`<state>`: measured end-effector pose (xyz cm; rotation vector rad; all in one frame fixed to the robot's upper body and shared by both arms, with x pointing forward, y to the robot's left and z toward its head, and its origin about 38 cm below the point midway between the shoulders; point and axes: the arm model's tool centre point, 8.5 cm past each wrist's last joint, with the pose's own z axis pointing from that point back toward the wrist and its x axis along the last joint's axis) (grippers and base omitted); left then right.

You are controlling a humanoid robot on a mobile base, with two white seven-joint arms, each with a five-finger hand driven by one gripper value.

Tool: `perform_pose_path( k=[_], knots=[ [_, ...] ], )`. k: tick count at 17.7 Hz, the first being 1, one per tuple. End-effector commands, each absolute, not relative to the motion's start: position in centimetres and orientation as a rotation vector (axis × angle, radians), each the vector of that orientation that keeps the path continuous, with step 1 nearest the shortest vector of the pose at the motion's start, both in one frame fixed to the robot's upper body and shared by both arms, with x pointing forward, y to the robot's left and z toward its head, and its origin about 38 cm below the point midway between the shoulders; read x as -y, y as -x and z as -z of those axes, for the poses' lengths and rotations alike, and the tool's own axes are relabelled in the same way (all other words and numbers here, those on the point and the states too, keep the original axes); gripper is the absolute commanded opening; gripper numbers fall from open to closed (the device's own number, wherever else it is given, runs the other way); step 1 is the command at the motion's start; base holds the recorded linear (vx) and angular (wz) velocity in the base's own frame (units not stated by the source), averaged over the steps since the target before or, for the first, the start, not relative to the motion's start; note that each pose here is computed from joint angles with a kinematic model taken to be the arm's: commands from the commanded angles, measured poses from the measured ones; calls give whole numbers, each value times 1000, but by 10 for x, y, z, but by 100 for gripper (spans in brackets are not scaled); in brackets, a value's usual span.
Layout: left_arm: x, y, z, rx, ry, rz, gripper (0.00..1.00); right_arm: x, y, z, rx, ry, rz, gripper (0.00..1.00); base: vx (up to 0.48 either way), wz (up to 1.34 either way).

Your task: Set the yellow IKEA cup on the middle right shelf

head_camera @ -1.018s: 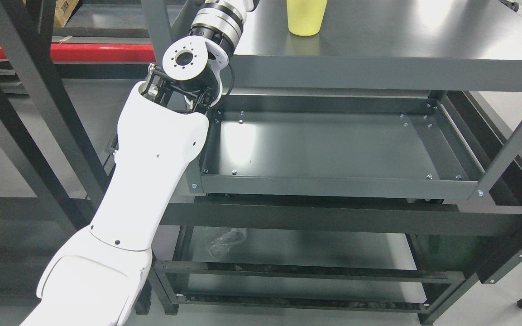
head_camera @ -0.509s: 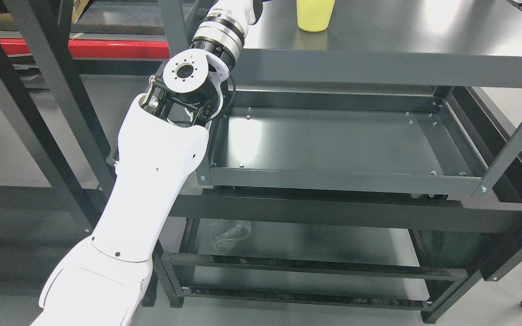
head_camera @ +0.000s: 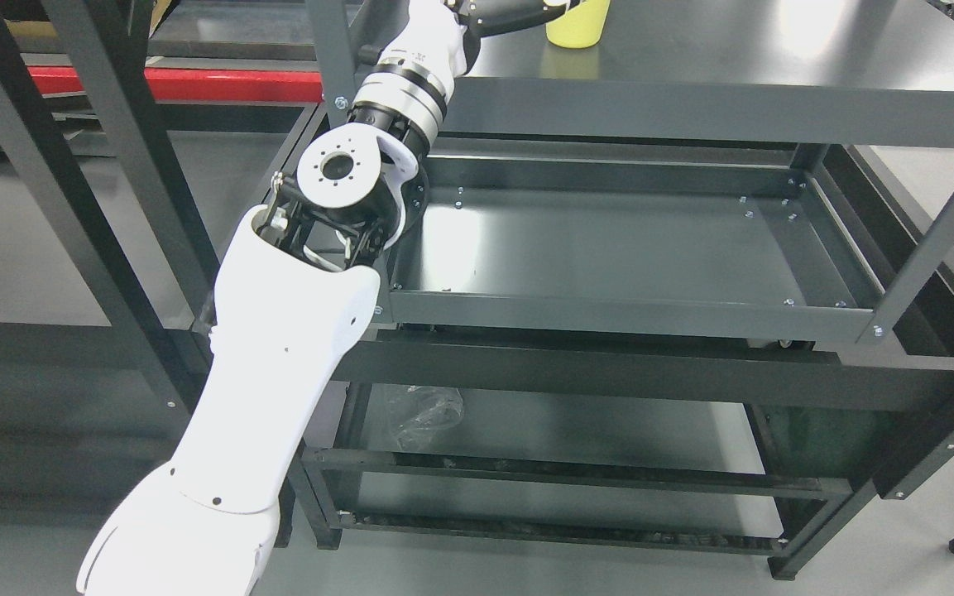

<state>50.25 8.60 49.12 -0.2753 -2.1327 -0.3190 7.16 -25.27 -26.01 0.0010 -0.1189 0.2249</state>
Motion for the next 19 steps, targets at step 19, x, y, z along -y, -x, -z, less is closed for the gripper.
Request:
perform_pose_path(
  k=[19],
  knots=[
    [-241,-460,-131,1717,4,-122,99,264,-68,260,111,16,-225,99,-94,-33]
  ],
)
